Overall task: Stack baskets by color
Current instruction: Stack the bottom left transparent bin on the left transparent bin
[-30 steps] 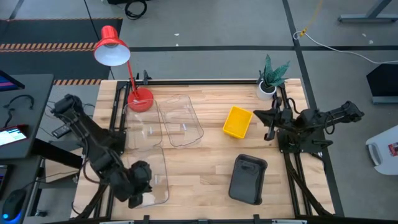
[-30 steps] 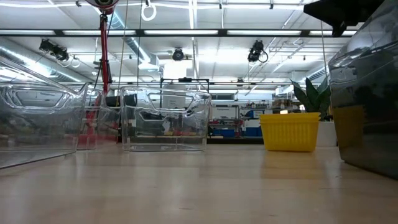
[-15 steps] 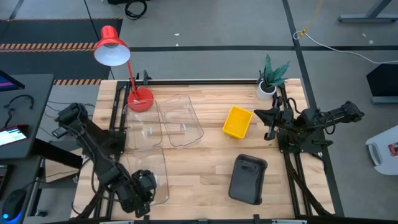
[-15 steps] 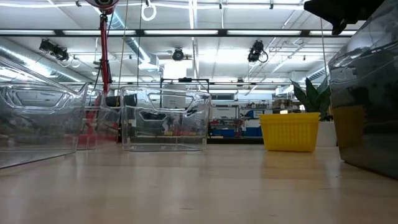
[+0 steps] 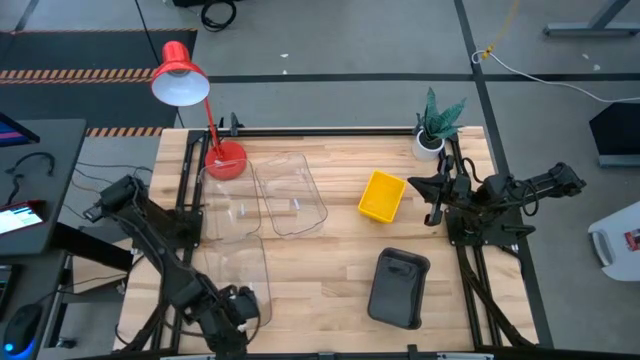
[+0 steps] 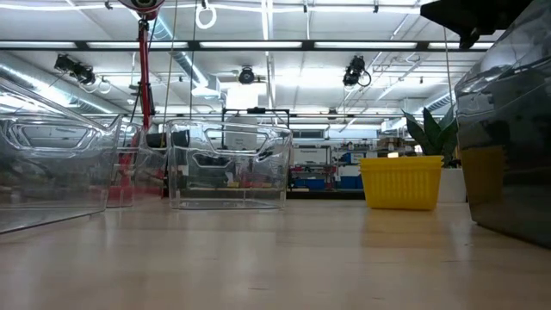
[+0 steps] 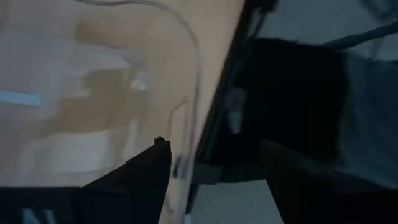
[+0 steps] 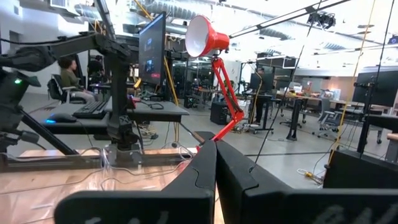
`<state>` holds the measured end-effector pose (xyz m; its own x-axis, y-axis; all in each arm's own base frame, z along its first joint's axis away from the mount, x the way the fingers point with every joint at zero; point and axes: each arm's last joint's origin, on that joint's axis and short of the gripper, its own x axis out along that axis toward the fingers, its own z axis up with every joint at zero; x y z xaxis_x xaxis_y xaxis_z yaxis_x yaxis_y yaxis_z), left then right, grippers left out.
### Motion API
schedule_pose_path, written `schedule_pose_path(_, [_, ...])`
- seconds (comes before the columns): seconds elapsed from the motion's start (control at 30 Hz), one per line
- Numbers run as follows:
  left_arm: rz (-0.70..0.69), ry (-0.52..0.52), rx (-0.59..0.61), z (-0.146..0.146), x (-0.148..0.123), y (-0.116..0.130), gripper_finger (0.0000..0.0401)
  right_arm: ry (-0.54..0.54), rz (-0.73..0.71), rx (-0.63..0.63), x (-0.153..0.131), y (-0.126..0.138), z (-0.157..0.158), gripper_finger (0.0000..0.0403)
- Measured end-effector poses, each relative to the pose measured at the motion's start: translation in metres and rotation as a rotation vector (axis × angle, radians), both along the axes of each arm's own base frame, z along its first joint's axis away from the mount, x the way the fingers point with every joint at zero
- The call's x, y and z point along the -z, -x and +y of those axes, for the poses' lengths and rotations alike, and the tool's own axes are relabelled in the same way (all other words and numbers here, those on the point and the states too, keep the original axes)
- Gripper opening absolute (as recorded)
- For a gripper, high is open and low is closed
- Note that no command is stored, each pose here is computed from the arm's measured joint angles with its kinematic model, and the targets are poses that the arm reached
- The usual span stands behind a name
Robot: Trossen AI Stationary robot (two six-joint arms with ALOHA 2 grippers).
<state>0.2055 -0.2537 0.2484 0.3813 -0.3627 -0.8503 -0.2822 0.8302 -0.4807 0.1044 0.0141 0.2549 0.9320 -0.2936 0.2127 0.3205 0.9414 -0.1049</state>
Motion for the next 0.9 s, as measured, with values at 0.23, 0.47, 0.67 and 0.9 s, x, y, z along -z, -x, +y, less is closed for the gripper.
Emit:
schedule_pose_path(0.23, [0.105, -0.200, 0.099, -0.014, 0.014, -0.012, 0.0220, -0.009, -0.002, -0.003, 0.000, 0.000, 0.000, 0.0009])
schedule_pose_path(0.47, [0.149, -0.244, 0.126, -0.021, 0.034, -0.018, 0.0197, -0.007, -0.003, -0.010, 0.000, 0.000, 0.000, 0.0009])
schedule_pose_path(0.67, [0.186, -0.275, 0.111, -0.021, 0.048, -0.024, 0.0173, -0.002, -0.007, -0.047, 0.000, 0.000, 0.001, 0.0009])
schedule_pose_path(0.9, [0.212, -0.259, 0.111, -0.020, 0.050, -0.027, 0.0120, -0.011, -0.003, -0.051, 0.000, 0.000, 0.001, 0.0009])
